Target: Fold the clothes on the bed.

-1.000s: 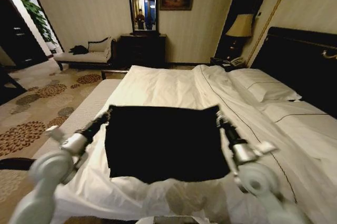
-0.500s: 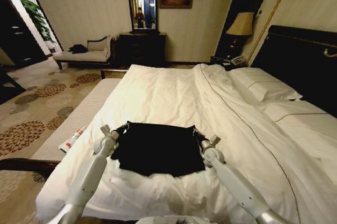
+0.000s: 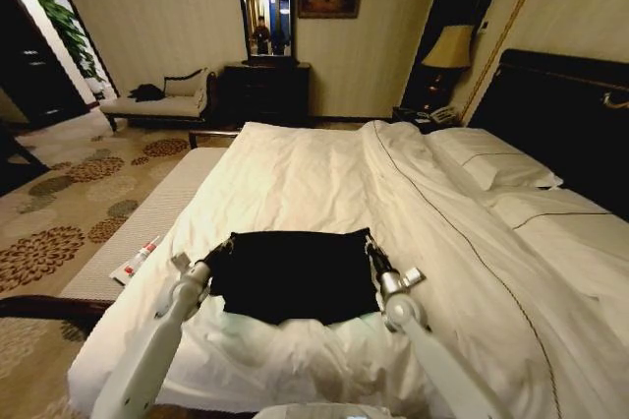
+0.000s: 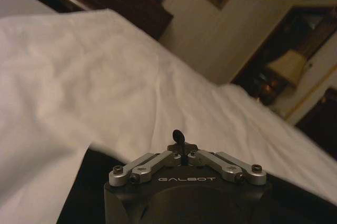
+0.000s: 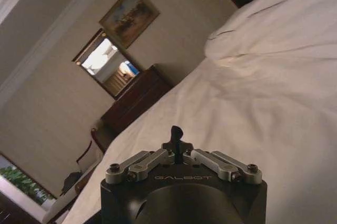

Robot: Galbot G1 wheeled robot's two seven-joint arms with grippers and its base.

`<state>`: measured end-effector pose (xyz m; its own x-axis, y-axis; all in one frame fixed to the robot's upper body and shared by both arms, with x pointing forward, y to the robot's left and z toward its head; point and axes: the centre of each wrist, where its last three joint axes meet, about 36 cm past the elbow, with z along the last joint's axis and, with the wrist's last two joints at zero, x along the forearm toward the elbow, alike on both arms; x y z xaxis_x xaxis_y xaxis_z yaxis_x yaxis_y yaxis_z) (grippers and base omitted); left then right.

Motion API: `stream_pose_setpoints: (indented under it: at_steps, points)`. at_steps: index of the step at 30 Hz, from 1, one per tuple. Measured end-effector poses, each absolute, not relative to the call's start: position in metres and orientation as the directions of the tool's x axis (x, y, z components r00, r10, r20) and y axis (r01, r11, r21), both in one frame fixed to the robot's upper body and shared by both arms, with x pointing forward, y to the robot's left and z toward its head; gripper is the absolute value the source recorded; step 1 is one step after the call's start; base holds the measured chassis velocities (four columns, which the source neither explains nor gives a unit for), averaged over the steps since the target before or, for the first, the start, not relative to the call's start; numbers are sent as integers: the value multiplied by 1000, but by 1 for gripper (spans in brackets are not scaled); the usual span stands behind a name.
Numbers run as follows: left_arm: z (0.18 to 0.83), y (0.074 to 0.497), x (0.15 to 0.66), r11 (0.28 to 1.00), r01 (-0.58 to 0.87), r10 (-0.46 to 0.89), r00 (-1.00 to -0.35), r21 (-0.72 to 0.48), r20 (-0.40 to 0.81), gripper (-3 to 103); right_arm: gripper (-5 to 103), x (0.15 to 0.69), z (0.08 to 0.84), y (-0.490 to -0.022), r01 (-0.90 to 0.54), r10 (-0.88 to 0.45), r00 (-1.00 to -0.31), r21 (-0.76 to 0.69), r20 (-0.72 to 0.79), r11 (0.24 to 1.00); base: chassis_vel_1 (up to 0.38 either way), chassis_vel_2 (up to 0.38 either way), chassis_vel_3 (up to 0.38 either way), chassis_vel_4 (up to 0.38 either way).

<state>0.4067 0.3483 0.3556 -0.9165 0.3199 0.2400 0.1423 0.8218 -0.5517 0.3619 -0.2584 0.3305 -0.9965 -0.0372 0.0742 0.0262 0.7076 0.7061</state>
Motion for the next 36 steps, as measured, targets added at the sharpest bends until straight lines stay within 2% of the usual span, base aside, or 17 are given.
stream_pose_setpoints:
  at_steps: [7,11,20,22,24,25,26,27,28,29,30,33,35,36]
  points:
    - [333,344,345,855,129,324,-890,-502,322,0,2,305,313,-247,81,-20,-990,670,142,738,0,0,0,0]
    - [326,341,326,871,141,328,-879,-470,345,0,2,284,301,-243,112,-12,-983,651,183,751,0,0,0,0]
    - [335,331,321,882,144,315,-888,-450,334,0,2,266,291,-237,165,19,-971,614,237,772,0,0,0,0]
    - [340,330,317,896,138,297,-894,-423,337,-2,-2,262,295,-235,165,25,-972,599,236,784,0,0,0,0]
    - [349,332,314,908,127,272,-904,-399,330,7,5,258,299,-235,164,29,-972,590,231,791,0,0,0,0]
    - [349,332,314,908,127,272,-904,-399,330,7,5,258,299,-235,164,29,-972,590,231,791,0,0,0,0]
    - [357,335,313,914,119,254,-913,-388,319,7,11,255,306,-236,164,36,-974,589,223,792,0,0,0,0]
    - [368,339,312,918,109,235,-924,-381,301,13,11,254,314,-239,161,44,-977,591,208,791,0,0,0,0]
    - [380,345,311,918,100,217,-936,-383,277,19,16,253,323,-242,157,53,-980,591,189,791,0,0,0,0]
    - [399,352,310,916,91,197,-951,-391,238,24,21,253,338,-250,147,70,-986,590,152,794,0,0,0,0]
    - [399,352,310,916,91,197,-951,-391,238,24,21,253,338,-250,147,70,-986,590,152,794,0,0,0,0]
    - [455,361,313,888,107,173,-979,-448,109,40,37,265,384,-269,84,81,-996,590,32,803,0,0,0,0]
    - [466,360,316,880,117,175,-981,-461,87,40,37,270,394,-272,68,74,-997,592,14,803,0,0,0,0]
    - [476,355,321,874,126,181,-981,-469,75,45,43,278,404,-273,53,62,-998,589,5,806,0,0,0,0]
